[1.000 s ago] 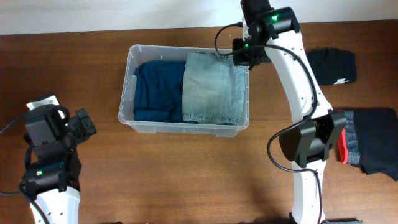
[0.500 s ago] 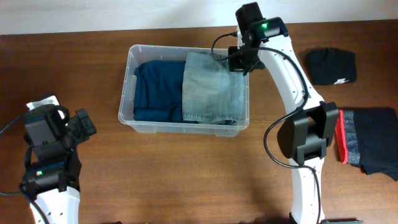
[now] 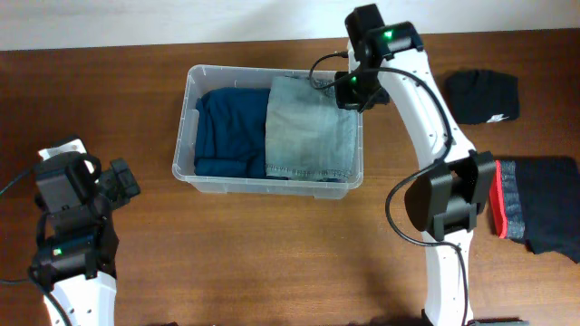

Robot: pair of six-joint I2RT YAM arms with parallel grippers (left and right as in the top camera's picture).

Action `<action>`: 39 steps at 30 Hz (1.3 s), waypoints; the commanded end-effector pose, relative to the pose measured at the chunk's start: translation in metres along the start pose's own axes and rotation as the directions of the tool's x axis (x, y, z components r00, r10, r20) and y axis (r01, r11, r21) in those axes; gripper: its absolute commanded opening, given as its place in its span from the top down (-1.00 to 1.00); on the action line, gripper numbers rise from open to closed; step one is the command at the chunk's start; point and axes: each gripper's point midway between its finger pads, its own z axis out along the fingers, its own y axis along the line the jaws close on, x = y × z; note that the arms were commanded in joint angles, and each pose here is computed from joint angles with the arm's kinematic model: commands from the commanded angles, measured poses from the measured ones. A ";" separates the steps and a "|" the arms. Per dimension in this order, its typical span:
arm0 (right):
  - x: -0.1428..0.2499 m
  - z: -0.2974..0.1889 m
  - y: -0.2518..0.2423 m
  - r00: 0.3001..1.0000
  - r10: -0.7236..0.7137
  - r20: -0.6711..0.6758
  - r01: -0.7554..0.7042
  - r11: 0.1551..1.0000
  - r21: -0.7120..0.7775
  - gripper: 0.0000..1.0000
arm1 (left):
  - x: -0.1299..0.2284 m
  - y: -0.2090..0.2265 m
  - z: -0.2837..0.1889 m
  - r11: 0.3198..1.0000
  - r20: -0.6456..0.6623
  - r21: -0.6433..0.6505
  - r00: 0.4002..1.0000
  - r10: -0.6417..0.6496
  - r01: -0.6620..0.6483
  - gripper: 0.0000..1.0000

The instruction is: Pack container

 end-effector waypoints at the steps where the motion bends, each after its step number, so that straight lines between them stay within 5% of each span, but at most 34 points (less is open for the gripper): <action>1: -0.010 -0.079 0.000 0.986 -0.006 0.164 0.007 1.000 -0.005 -0.01 | 0.001 0.000 0.001 1.000 -0.004 0.003 1.000 -0.016 0.016 -0.99; 2: -0.008 -0.091 -0.003 0.984 -0.002 0.181 0.002 1.000 0.000 -0.58 | 0.001 0.000 0.001 1.000 -0.004 0.003 1.000 -0.016 0.016 -0.99; 3: -0.007 -0.101 -0.007 0.981 0.005 0.195 -0.005 1.000 0.002 -0.93 | 0.001 0.000 0.001 1.000 -0.004 0.003 1.000 -0.016 0.016 -0.99; 4: -0.005 -0.112 -0.012 0.978 0.015 0.209 -0.016 1.000 0.005 -0.97 | 0.001 0.000 0.001 1.000 -0.004 0.002 1.000 -0.016 0.016 -0.99; 14: 0.046 -0.188 -0.123 0.939 0.262 0.224 -0.280 0.958 0.056 -0.97 | 0.001 0.000 0.001 1.000 -0.004 0.003 1.000 -0.016 0.016 -0.99; 20: 0.076 -0.225 -0.199 0.827 0.474 0.303 -0.507 0.861 0.039 -0.97 | 0.001 0.000 0.001 1.000 -0.004 0.002 1.000 -0.016 0.016 -0.99; 28: 0.164 -0.248 -0.256 0.654 0.690 0.310 -0.728 0.685 0.013 -0.97 | 0.001 0.000 0.001 1.000 -0.004 0.002 1.000 -0.016 0.016 -0.99; 39: 0.249 -0.219 -0.303 0.378 0.873 0.307 -0.882 0.441 -0.165 -0.97 | 0.001 0.000 0.001 1.000 -0.004 0.002 1.000 -0.016 0.016 -0.99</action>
